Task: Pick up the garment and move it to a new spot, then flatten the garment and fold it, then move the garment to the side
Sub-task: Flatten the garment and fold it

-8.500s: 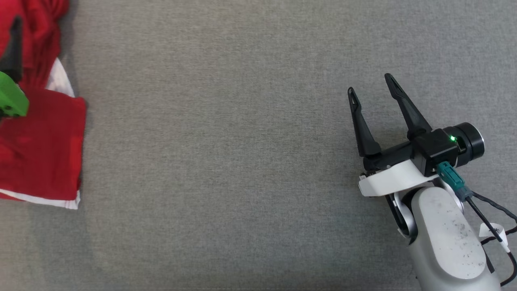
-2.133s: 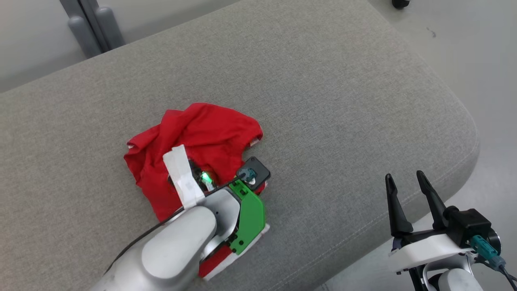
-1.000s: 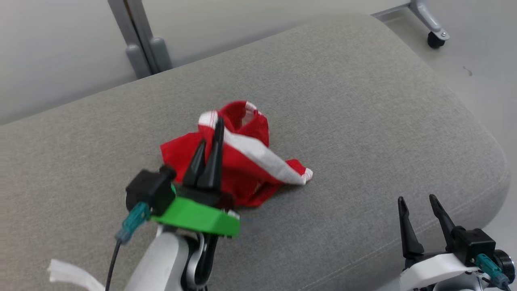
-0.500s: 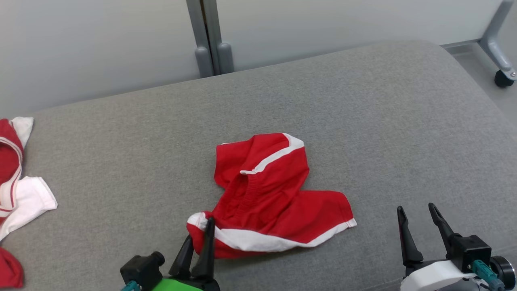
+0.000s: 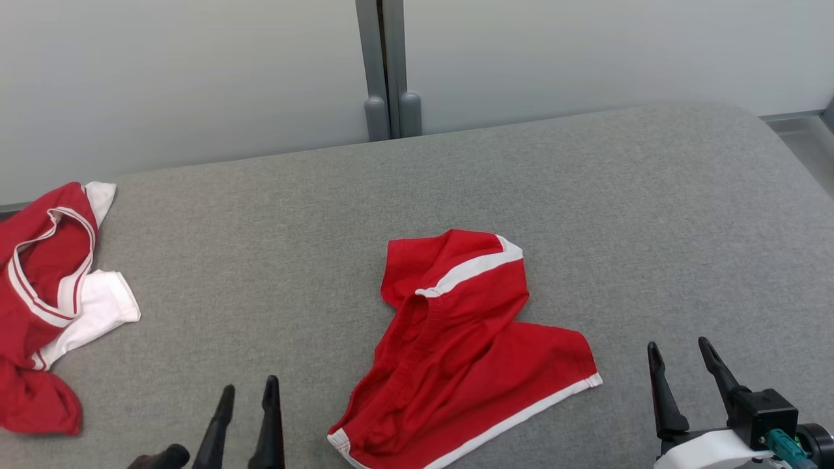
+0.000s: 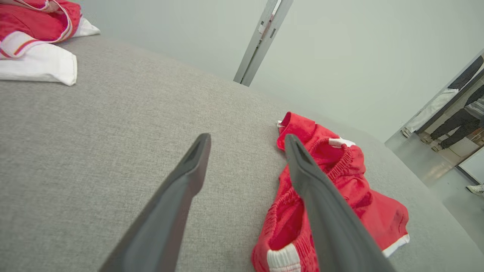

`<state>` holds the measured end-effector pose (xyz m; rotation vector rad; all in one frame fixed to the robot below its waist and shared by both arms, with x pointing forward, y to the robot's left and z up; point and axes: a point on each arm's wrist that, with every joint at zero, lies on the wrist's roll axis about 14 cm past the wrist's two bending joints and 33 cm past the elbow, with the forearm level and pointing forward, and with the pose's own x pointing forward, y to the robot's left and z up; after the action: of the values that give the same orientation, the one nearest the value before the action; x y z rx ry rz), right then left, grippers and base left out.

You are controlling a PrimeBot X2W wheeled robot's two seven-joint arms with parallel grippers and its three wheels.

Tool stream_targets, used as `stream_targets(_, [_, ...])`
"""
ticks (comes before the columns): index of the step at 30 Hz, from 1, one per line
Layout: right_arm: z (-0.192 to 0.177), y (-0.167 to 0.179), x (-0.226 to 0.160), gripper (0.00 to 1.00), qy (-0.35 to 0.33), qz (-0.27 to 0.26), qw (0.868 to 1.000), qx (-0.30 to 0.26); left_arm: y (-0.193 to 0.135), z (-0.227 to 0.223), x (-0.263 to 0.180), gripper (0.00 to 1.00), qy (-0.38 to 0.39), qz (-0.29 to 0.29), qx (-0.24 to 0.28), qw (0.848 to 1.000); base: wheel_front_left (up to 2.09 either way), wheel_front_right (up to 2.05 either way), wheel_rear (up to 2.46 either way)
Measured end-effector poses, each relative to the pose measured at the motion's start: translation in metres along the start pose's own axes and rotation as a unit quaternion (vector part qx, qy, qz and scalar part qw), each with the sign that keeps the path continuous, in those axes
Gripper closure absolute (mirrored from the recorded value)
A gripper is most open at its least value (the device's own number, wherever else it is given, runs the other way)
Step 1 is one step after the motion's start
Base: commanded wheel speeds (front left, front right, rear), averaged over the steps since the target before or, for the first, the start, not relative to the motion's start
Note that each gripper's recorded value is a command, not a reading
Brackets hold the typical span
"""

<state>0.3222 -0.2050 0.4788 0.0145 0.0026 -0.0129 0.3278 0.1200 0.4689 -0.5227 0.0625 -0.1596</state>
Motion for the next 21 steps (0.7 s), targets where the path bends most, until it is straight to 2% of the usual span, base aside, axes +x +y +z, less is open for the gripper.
stream_targets(10, [0.016, 0.014, 0.006, 0.0, -0.024, 0.025, 0.999, -0.017, -0.001, 0.051, -0.008, 0.0, -0.073, -0.008, 0.117, 0.99, 0.0, 0.0, 0.0])
stream_targets(15, [0.026, 0.022, 0.009, 0.0, -0.041, 0.04, 0.998, -0.021, -0.002, 0.047, -0.02, 0.0, -0.065, -0.01, 0.155, 0.986, 0.0, 0.0, 0.0])
stream_targets(21, [0.017, 0.034, 0.009, 0.0, -0.026, 0.063, 0.997, -0.023, 0.013, 0.035, -0.032, 0.0, -0.039, 0.007, 0.183, 0.982, 0.0, 0.0, 0.0])
